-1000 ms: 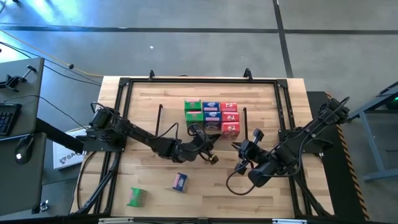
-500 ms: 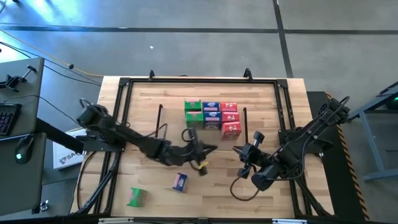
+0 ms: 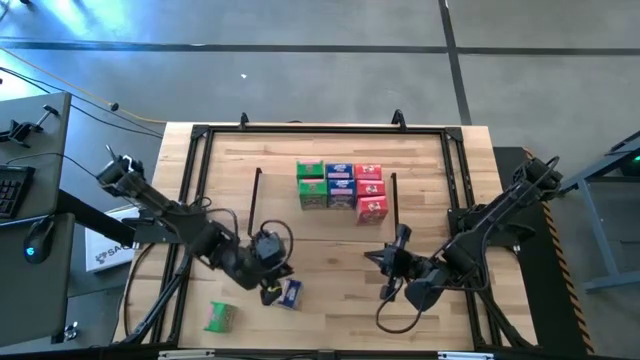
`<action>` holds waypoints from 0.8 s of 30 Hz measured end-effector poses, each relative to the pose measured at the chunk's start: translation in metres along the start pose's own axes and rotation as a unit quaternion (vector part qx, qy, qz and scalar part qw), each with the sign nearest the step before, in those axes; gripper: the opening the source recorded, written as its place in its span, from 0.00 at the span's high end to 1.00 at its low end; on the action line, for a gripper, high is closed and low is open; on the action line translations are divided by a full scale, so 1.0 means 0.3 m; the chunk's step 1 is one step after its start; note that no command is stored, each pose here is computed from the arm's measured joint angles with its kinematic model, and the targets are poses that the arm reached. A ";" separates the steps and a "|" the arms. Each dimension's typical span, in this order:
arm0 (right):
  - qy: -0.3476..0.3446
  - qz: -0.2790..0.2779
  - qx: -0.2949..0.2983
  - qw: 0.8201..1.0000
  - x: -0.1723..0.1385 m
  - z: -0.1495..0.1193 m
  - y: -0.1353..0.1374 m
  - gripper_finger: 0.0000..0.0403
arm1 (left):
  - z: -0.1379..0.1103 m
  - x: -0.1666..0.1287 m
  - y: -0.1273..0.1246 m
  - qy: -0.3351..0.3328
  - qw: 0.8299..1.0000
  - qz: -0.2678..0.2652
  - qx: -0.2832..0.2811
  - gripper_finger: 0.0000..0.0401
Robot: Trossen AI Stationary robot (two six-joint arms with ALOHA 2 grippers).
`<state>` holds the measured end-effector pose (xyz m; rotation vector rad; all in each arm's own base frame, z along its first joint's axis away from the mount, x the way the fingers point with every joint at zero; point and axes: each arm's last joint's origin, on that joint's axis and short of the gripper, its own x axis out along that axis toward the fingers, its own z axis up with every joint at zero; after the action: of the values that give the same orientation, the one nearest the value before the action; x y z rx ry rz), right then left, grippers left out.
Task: Stack cereal on shelf
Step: Put the blue cereal box on the shelf aligned with the other blue cereal box
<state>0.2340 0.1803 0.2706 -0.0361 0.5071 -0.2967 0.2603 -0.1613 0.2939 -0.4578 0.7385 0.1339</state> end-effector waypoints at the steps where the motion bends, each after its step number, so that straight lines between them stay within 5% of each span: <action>1: -0.002 0.001 -0.005 1.000 0.001 0.002 0.000 1.00 | -0.013 0.009 -0.005 0.014 1.000 0.000 -0.019 0.87; 14: 0.009 0.027 -0.042 0.999 0.000 0.001 0.008 1.00 | -0.094 0.134 -0.015 0.114 0.982 0.044 -0.144 0.41; 24: 0.011 0.032 -0.055 0.998 -0.001 0.000 0.009 1.00 | -0.078 0.187 -0.078 0.175 0.973 0.115 -0.099 0.33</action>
<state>0.2346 0.1830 0.2705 -0.1230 0.5454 -0.2063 0.2936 -0.1950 0.2491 -0.5927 1.1323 0.3531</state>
